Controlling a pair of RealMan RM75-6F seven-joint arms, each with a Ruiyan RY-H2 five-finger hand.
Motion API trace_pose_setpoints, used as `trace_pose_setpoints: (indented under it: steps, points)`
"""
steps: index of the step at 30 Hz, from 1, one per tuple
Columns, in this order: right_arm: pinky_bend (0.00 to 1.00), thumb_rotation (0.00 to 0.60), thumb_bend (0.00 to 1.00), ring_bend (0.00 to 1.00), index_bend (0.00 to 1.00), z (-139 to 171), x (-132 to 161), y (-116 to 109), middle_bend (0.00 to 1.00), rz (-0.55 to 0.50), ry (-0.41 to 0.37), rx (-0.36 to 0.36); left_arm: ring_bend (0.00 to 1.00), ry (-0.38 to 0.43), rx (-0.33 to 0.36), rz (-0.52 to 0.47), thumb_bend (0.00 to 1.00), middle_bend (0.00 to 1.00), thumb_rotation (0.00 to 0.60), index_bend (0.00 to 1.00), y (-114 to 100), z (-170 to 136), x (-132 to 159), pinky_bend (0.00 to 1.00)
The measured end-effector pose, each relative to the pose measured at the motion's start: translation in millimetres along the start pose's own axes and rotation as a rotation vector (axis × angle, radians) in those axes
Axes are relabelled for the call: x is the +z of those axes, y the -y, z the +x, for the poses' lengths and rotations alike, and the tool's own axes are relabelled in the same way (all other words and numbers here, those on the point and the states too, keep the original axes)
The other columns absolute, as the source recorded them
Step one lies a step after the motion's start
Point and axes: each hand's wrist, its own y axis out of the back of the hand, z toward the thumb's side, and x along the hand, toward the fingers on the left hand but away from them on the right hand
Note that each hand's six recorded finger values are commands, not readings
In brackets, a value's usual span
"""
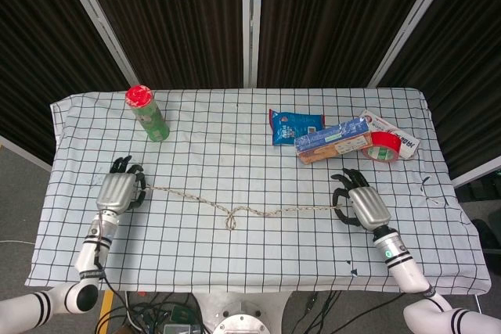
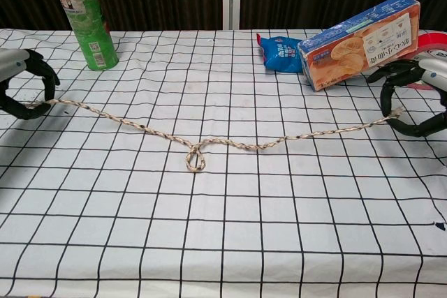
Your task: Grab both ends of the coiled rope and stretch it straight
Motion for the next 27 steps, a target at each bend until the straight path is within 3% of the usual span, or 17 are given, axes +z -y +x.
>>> trace_pose_setpoints:
  steps: [13, 27]
  points:
    - [0.00, 0.600, 0.36, 0.00, 0.73, 21, -65, -10, 0.18, -0.042, 0.150, -0.037, 0.00, -0.080, 0.014, 0.000, 0.46, 0.26, 0.600, 0.64, -2, -4, -35, 0.06]
    - [0.00, 0.600, 0.35, 0.00, 0.73, 40, -89, -4, 0.18, -0.063, 0.196, -0.023, 0.00, -0.085, -0.028, -0.009, 0.46, 0.25, 0.600, 0.64, 13, -2, -41, 0.06]
